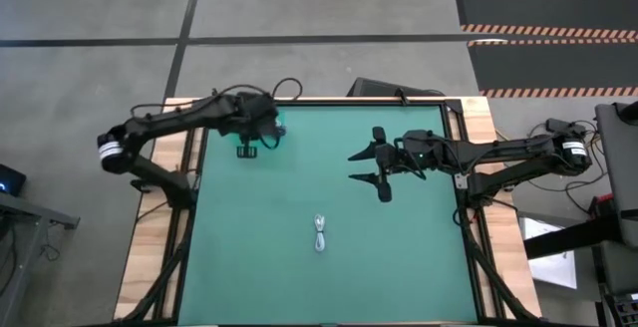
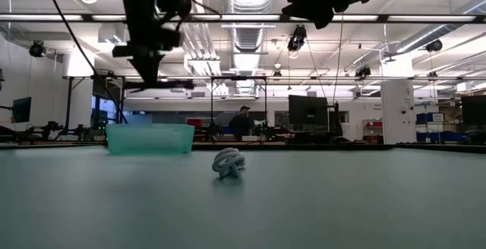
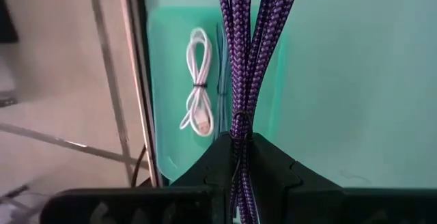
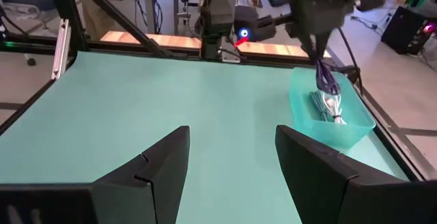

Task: Pick and place USB-C Cables
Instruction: Put the violet USB cable into the blue bin

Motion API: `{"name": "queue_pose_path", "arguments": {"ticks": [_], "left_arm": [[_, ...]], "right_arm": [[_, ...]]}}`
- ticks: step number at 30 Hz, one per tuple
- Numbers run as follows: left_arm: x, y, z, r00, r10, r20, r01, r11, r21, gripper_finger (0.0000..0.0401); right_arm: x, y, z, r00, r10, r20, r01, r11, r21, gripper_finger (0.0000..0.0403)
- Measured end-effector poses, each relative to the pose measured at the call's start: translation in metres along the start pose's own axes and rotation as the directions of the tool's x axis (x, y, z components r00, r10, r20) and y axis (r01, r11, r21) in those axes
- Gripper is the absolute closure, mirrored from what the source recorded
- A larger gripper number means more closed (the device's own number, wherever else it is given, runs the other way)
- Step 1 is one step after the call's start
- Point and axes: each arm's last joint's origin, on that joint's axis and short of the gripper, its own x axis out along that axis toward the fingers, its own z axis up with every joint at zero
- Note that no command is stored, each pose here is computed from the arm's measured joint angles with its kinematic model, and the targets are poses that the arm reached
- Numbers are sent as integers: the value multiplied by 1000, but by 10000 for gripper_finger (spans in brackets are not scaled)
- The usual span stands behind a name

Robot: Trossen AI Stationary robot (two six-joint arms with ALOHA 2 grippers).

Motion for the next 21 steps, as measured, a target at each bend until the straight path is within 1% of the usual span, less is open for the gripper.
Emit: {"name": "queue_pose_path", "arguments": {"ticks": [3,6,8,13,18,21], "left_arm": [[19,11,-1,998,-23,-66,26,999,45,382],[36,22,-6,992,-49,-119,55,997,47,382],[46,28,-9,988,-86,-130,91,995,36,382],[62,39,-17,979,-168,-119,169,986,-3,382],[66,49,-24,977,-205,-61,204,979,-24,382],[68,54,-27,979,-201,-45,199,979,-50,382]], "right_arm": [[0,0,-1,1000,1,-9,-1,1000,-1,193],[0,0,-2,1000,2,-21,-2,1000,-7,193],[0,0,-3,1000,3,-26,-3,1000,-8,193],[0,0,-3,1000,3,-29,-3,1000,-8,194],[0,0,-3,1000,3,-30,-4,1000,-16,193],[0,0,-3,1000,3,-30,-4,1000,-19,193]]}}
